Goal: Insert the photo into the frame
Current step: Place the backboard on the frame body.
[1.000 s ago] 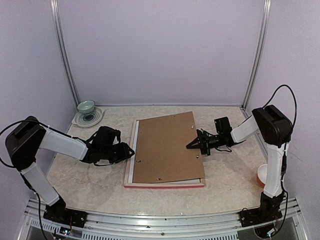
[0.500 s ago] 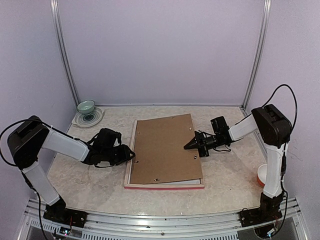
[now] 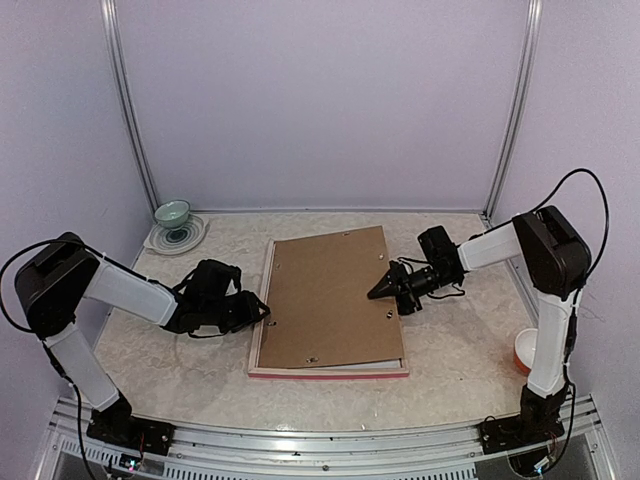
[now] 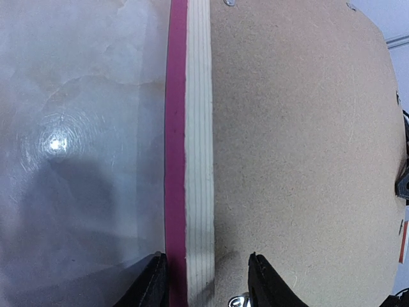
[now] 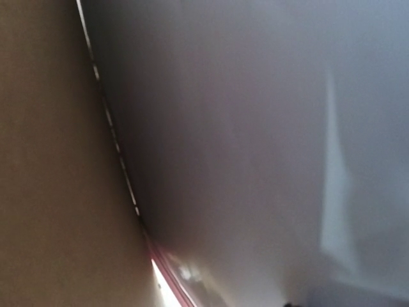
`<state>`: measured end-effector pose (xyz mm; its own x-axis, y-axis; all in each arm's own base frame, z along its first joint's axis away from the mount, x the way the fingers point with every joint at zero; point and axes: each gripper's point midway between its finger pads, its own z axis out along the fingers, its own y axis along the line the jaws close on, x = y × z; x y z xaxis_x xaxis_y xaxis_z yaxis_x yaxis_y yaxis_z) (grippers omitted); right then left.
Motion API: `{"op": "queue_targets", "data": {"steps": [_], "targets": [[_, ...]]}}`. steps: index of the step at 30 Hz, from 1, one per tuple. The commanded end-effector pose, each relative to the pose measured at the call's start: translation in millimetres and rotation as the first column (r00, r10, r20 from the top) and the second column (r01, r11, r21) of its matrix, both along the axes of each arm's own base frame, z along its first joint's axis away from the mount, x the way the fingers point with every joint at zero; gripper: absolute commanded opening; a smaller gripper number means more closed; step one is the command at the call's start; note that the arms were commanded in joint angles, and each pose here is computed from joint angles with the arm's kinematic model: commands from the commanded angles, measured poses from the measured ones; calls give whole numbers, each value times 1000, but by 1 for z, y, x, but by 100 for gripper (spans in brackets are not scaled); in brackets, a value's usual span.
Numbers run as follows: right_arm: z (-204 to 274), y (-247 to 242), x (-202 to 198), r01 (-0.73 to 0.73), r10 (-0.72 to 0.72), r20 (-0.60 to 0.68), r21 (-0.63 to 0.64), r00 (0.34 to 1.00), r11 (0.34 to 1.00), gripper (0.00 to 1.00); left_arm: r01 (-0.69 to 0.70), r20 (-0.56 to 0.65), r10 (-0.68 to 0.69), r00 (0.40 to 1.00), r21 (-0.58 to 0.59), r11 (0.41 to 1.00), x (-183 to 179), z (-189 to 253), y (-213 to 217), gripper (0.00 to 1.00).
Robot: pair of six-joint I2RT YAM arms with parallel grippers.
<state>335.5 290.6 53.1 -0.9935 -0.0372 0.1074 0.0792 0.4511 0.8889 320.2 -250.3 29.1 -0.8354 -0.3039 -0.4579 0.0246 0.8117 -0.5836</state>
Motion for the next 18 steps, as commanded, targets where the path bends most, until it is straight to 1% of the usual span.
{"op": "queue_targets", "data": {"steps": [1,12,18], "targets": [[14,0,-1,-21,26,89,-48,996,999,53,10,-35,-10,999,-3,1000,-9,-9,3,43],[14,-2,1,-20,34,118,-118,992,993,58,4,-35,-4,999,-11,1000,-10,-8,5,43],[8,5,0,-41,63,128,-169,990,985,65,6,-40,-6,999,-15,1000,-12,-10,4,43]]}}
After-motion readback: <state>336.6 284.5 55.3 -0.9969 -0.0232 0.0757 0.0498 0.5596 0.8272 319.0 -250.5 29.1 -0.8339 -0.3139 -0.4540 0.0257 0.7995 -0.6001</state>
